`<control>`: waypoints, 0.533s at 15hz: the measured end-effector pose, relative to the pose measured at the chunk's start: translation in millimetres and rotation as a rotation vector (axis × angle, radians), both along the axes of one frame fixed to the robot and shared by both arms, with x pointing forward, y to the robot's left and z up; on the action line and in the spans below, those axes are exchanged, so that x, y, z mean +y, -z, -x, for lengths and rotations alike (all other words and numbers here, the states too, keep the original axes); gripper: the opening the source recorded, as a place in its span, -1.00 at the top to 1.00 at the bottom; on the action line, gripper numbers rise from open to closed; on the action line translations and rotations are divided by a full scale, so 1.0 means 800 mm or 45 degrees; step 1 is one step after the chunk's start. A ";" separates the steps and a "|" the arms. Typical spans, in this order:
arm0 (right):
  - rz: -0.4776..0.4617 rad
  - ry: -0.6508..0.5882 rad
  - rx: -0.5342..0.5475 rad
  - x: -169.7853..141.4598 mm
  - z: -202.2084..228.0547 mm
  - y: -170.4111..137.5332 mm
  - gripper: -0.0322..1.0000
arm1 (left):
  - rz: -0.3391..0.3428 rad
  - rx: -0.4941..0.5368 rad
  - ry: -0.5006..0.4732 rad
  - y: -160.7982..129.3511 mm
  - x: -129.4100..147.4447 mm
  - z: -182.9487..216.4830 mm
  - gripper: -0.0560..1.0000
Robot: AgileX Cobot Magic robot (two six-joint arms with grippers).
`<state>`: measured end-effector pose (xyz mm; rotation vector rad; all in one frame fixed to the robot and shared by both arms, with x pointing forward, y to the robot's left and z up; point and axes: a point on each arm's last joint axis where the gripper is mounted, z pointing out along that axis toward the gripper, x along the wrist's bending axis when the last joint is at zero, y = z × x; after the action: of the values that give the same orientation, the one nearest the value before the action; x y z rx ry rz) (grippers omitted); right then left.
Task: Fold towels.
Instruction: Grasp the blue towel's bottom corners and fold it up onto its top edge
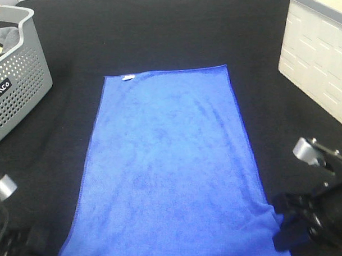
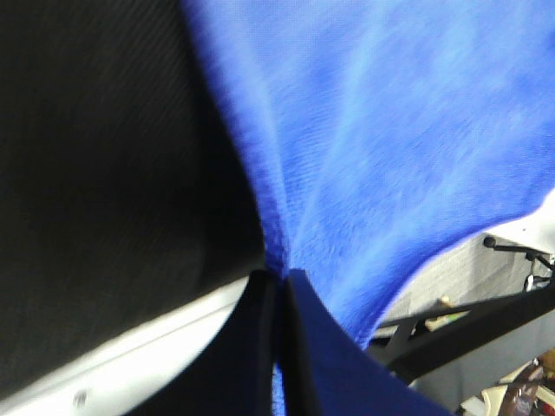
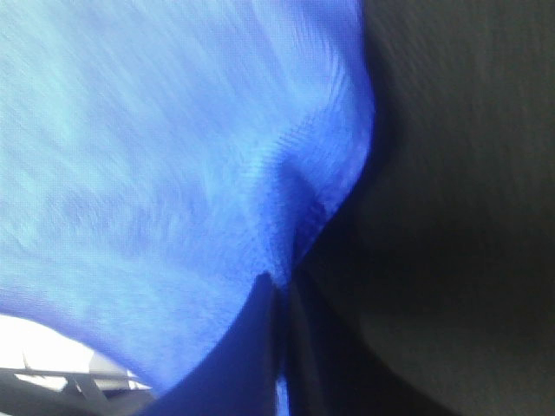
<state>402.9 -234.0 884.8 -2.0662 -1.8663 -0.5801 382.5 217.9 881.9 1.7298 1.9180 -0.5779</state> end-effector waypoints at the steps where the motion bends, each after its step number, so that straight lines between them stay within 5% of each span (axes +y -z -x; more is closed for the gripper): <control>1: 0.000 0.000 0.000 0.000 0.000 0.000 0.94 | 0.000 0.000 0.000 0.000 0.000 0.000 0.89; 8: -0.042 -0.057 -0.345 0.022 -0.145 -0.083 0.94 | -0.048 -0.384 -0.195 -0.069 -0.010 -0.126 0.89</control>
<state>519.0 -216.5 951.6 -2.0017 -2.0256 -0.9120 483.5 209.8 936.8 1.5726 1.8325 -0.2116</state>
